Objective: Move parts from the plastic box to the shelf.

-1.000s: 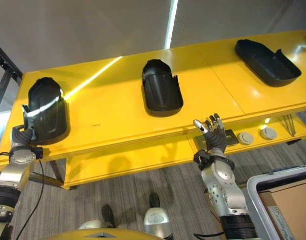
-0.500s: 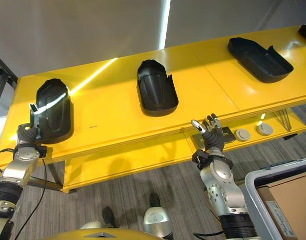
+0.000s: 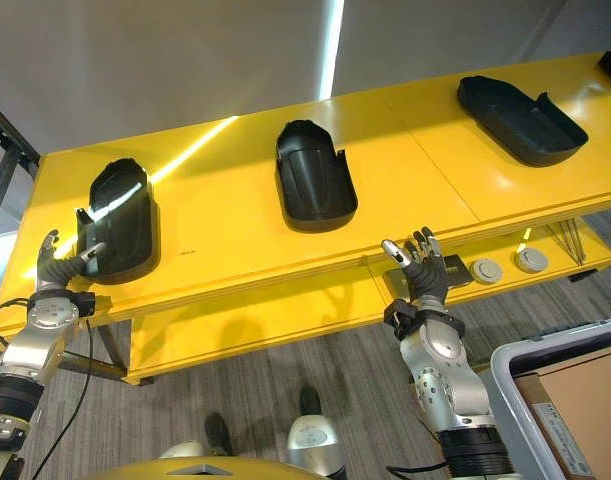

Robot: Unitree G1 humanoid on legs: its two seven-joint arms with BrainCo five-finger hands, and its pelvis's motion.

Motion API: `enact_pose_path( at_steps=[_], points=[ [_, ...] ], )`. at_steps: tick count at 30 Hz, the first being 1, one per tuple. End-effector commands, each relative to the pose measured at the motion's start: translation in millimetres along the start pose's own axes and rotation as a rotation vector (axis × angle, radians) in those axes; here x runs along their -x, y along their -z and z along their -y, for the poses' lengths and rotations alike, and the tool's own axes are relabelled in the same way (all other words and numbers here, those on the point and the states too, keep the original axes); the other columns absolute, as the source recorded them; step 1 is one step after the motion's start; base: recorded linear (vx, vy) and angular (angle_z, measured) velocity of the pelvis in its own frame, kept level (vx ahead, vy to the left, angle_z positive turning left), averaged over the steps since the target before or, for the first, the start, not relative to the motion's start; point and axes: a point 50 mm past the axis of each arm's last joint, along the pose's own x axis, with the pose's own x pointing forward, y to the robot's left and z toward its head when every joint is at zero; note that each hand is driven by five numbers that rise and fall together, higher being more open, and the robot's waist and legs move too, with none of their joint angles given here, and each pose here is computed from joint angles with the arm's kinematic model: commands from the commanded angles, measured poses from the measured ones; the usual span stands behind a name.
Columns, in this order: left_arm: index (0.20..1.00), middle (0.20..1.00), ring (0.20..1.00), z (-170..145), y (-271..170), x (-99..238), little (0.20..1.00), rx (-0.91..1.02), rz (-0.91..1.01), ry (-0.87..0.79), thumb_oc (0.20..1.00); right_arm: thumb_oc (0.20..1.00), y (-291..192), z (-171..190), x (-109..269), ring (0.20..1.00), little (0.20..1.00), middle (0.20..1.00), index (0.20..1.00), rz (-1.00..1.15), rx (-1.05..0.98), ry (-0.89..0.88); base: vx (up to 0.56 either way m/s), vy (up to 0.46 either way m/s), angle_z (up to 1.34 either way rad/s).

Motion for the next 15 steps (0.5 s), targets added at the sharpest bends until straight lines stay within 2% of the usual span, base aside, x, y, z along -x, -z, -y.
enact_pose_path(
  at_steps=[1,8,11,12,13,14,15],
  points=[
    [1.0,1.0,1.0,-40,-50,-7,1.0,0.017,0.276,-0.117,1.0,1.0,-34,-5,-3,1.0,1.0,1.0,1.0,0.158,-0.007,-0.04,-0.01,-0.005,0.12],
    [1.0,1.0,1.0,-68,-106,26,1.0,0.113,0.633,-0.085,1.0,1.0,-35,-1,3,1.0,1.0,1.0,1.0,0.171,-0.015,0.0,-0.01,-0.008,0.08],
    [1.0,1.0,1.0,-68,-126,46,1.0,0.163,0.788,0.11,1.0,1.0,-36,2,6,1.0,1.0,1.0,1.0,0.174,-0.017,0.014,-0.02,-0.012,0.16],
    [1.0,1.0,1.0,-61,-132,56,1.0,0.173,0.827,0.253,1.0,1.0,-36,3,8,1.0,1.0,1.0,1.0,0.178,-0.017,0.019,-0.02,-0.009,0.11],
    [0.881,0.881,0.881,-50,-137,70,0.881,0.199,0.857,0.442,0.881,1.0,-37,4,11,1.0,1.0,1.0,1.0,0.18,-0.015,0.023,-0.02,-0.008,0.04],
    [0.511,0.511,0.511,-44,-136,76,0.511,0.222,0.847,0.535,0.511,1.0,-36,5,13,1.0,1.0,1.0,1.0,0.18,-0.014,0.026,0.0,0.0,0.0],
    [0.382,0.382,0.382,-40,-135,78,0.382,0.222,0.84,0.578,0.382,1.0,-36,5,14,1.0,1.0,1.0,1.0,0.179,-0.014,0.026,0.0,0.0,0.0]
  ],
)
